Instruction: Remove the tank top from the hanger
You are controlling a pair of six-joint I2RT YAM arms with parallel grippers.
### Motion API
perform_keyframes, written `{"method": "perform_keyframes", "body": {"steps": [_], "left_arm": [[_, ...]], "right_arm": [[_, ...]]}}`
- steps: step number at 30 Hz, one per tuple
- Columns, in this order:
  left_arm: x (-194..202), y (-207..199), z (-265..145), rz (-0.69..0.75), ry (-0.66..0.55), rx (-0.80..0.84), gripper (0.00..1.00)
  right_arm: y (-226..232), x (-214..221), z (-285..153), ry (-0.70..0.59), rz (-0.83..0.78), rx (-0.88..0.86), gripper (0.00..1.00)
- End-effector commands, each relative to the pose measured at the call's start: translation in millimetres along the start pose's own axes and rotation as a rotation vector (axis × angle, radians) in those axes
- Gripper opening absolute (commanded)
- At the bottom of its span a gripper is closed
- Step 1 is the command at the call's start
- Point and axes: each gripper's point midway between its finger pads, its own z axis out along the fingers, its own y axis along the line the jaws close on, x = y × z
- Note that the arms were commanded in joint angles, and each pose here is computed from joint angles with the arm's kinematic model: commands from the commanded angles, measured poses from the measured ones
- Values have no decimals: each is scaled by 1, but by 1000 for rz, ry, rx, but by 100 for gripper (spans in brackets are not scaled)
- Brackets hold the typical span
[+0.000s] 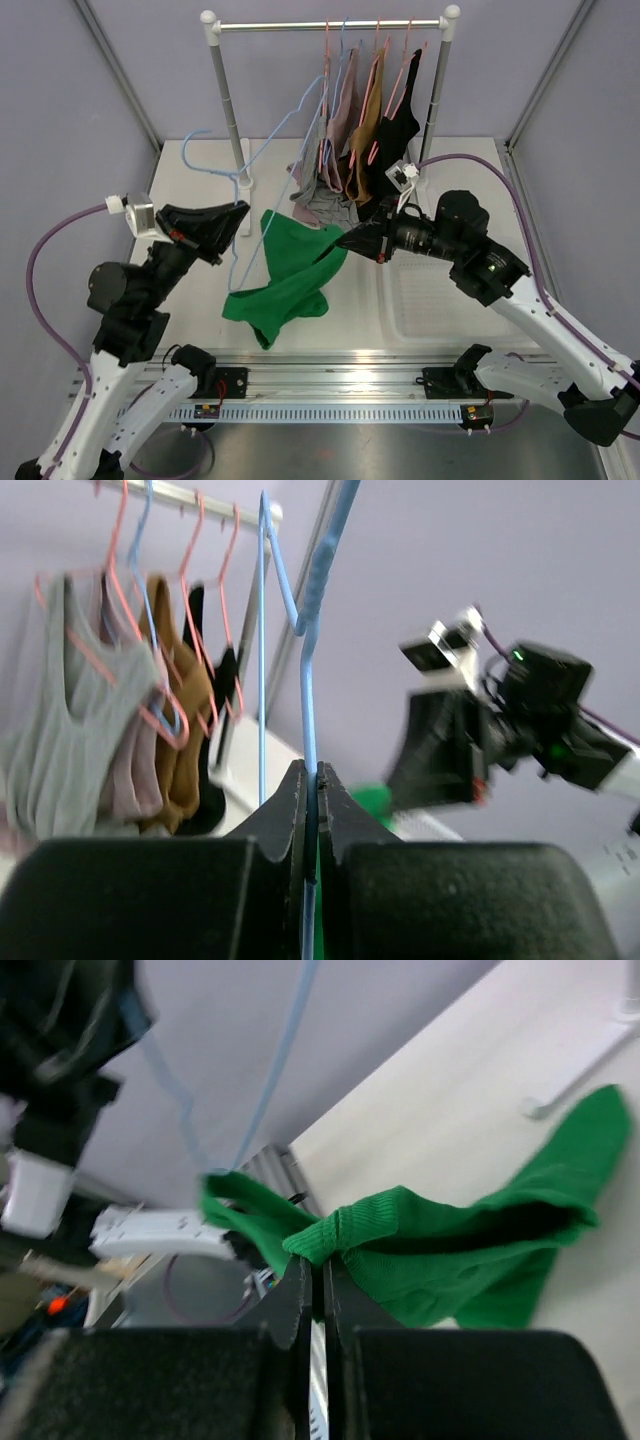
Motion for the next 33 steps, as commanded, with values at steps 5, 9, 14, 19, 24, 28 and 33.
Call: {"method": "perform_keyframes", "body": {"steps": [5, 9, 14, 19, 24, 28, 33], "left_arm": [[-87, 15, 58, 157, -265, -74, 0], [-91, 51, 48, 121, -249, -303, 0], [-57, 82, 37, 111, -41, -482, 0], [-30, 106, 33, 112, 100, -592, 0], [-10, 125, 51, 115, 247, -653, 0], [-10, 134, 69, 139, 310, -671, 0], [-19, 144, 95, 165, 333, -687, 0]], "right_arm": [[58, 7, -46, 109, -27, -188, 0], [38, 19, -45, 147, -24, -99, 0], [-4, 70, 0, 188, -34, 114, 0], [-74, 106, 39, 204, 20, 412, 1], [-121, 119, 50, 250, -10, 665, 62], [-120, 99, 36, 199, -32, 715, 100], [-102, 73, 5, 110, -40, 684, 100]]}}
